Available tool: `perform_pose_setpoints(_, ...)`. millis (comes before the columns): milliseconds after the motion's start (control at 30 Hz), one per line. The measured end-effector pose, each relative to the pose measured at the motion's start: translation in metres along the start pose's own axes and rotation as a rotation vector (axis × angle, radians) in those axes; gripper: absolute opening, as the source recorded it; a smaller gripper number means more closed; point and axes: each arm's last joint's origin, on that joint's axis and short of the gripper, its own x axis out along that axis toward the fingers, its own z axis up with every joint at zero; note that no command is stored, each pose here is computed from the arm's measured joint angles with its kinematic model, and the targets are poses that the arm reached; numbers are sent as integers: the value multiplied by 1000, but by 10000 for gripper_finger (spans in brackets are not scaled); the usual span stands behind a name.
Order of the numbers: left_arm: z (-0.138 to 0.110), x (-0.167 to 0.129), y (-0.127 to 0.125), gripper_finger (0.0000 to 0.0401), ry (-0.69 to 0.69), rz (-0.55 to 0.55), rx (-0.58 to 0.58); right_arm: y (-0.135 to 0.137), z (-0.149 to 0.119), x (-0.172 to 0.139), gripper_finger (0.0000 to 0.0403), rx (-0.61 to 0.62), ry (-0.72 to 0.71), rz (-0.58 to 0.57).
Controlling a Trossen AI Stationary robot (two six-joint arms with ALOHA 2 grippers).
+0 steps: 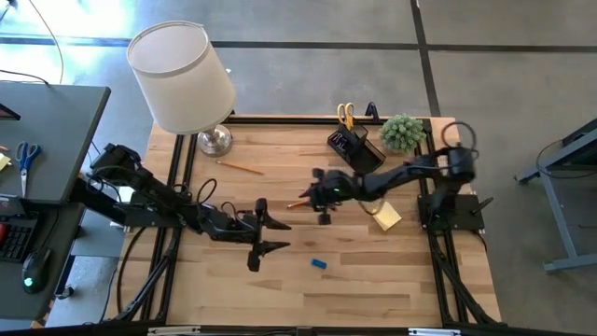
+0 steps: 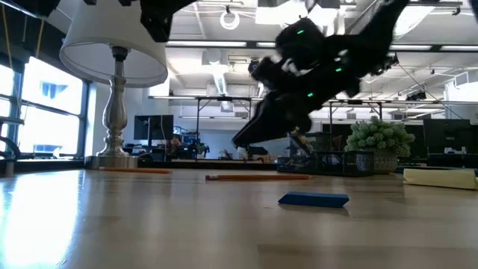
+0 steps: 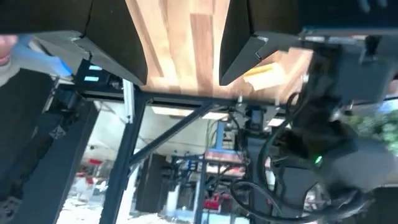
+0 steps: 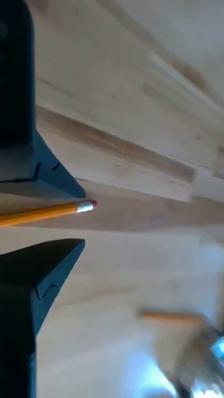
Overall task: Pick and place office supplies into organizer
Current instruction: Put the bottom orange pencil into the desk organizer
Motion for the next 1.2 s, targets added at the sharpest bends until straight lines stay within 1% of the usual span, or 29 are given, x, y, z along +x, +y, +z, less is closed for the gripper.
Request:
perform_pose_setpoints(100, 8, -11, -6, 188, 17, 27, 4, -11, 5, 20, 105, 18, 89, 64)
perform_pose_setpoints(233, 17, -27, -15, 188, 23, 47, 21, -18, 7, 37, 94, -2, 233, 107)
perform_pose_setpoints(333, 18, -34, -21, 188, 26, 62, 35, -20, 12, 44, 85, -17, 265, 123)
perform_pose_setpoints(433, 16, -36, -25, 188, 39, 70, 57, -20, 15, 46, 79, -20, 245, 139)
perform_pose_setpoints(567, 15, -37, -25, 188, 44, 70, 64, -19, 16, 46, 74, -6, 216, 200)
perform_pose_setpoints(667, 16, -37, -26, 188, 39, 70, 60, -19, 9, 46, 68, 1, 170, 225)
perform_pose_setpoints(733, 16, -37, -25, 188, 39, 71, 57, -21, 0, 45, 61, 30, 124, 237)
perform_pose_setpoints(800, 15, -37, -25, 188, 46, 71, 55, -24, -10, 42, 53, 55, 86, 220)
perform_pose_setpoints(933, 15, -37, -25, 188, 49, 72, 50, -25, -32, 31, 38, 93, 56, 199)
perform_pose_setpoints(1067, 14, -37, -25, 188, 49, 72, 53, -22, -39, 15, 28, 97, -6, 174)
perform_pose_setpoints(1200, 15, -37, -25, 188, 44, 71, 52, -19, -43, -6, 29, 90, -17, 111)
